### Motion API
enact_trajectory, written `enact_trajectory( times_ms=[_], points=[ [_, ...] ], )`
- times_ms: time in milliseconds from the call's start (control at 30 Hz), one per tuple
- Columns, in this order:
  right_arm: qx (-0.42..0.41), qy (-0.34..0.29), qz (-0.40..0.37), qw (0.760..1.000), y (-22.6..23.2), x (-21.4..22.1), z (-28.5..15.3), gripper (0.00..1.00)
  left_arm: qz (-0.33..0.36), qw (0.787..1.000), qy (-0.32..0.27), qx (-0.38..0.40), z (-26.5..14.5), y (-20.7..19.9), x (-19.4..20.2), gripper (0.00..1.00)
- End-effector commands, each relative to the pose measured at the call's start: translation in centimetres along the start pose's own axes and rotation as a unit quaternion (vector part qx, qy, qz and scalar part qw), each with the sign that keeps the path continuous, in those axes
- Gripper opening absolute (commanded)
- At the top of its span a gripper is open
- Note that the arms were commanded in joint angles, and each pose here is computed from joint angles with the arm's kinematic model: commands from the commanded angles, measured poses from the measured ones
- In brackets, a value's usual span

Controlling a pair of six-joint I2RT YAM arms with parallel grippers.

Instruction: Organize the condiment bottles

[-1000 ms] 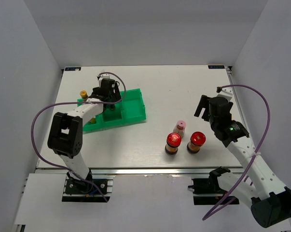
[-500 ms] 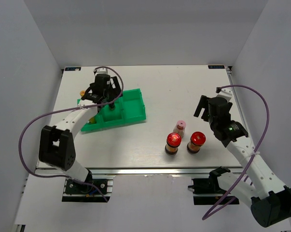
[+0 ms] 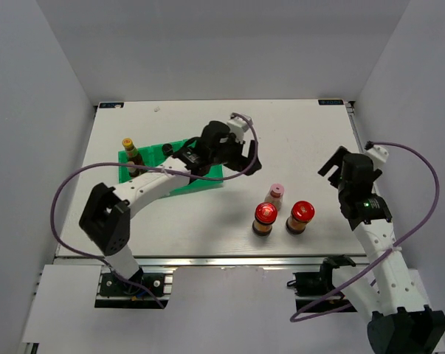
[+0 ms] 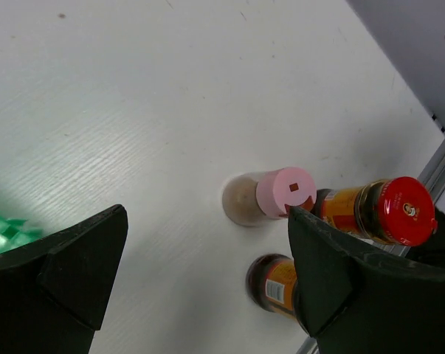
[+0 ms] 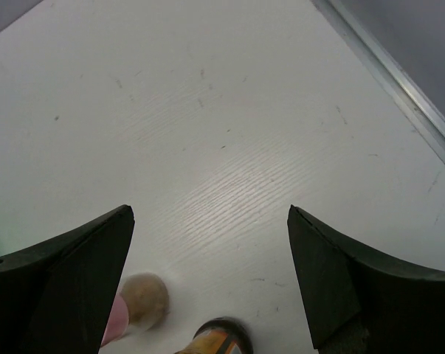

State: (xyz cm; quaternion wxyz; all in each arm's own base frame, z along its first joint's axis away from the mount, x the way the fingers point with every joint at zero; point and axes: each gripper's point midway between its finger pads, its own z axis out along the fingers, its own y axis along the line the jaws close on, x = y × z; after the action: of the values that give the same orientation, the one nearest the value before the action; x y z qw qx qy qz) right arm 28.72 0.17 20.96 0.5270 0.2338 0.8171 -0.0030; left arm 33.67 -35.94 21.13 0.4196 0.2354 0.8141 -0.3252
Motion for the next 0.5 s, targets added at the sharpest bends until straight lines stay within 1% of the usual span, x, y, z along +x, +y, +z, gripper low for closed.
enact_trajectory(
  times_ms=[0, 33, 100, 133, 200, 233, 300, 367, 433, 467],
  points=[
    [-0.012, 0.007, 0.054, 0.998, -0.8, -0.2, 0.5, 0.89, 0.042, 0.998, 0.027, 0.044, 1.8, -3.2, 0.8, 0.98],
    [-0.002, 0.012, 0.061, 0.998, -1.6, 0.1, 1.0, 0.89, 0.049, 0.997, 0.03, 0.047, 2.2, -3.7, 1.0, 0.98],
    [-0.016, 0.026, 0.066, 0.997, -1.4, 0.6, 1.4, 0.89, 0.059, 0.996, 0.039, 0.06, 2.9, -5.3, 1.3, 0.98],
    [-0.018, 0.036, 0.064, 0.997, -1.3, 1.0, 1.7, 0.89, 0.063, 0.995, 0.052, 0.064, 3.7, -5.8, 2.3, 0.98],
    [-0.013, 0.045, 0.073, 0.996, -2.0, 1.2, 2.1, 0.89, 0.069, 0.994, 0.053, 0.063, 4.3, -6.5, 2.1, 0.98],
    [-0.012, 0.051, 0.075, 0.996, -2.0, 1.4, 2.3, 0.89, 0.074, 0.993, 0.065, 0.06, 5.1, -6.8, 3.1, 0.98],
    [-0.013, 0.054, 0.083, 0.995, -2.2, 1.5, 2.4, 0.89, 0.084, 0.992, 0.075, 0.063, 5.7, -7.5, 3.4, 0.98],
    [-0.012, 0.052, 0.086, 0.995, -2.4, 1.5, 2.4, 0.89, 0.094, 0.989, 0.099, 0.062, 6.6, -8.0, 5.0, 0.98],
    [-0.009, 0.047, 0.09, 0.995, -2.7, 1.3, 2.3, 0.89, 0.106, 0.987, 0.103, 0.057, 7.1, -8.5, 5.2, 0.98],
    [-0.008, 0.045, 0.091, 0.995, -2.8, 1.2, 2.2, 0.89, 0.109, 0.987, 0.114, 0.04, 7.6, -7.9, 6.1, 0.98]
  ],
)
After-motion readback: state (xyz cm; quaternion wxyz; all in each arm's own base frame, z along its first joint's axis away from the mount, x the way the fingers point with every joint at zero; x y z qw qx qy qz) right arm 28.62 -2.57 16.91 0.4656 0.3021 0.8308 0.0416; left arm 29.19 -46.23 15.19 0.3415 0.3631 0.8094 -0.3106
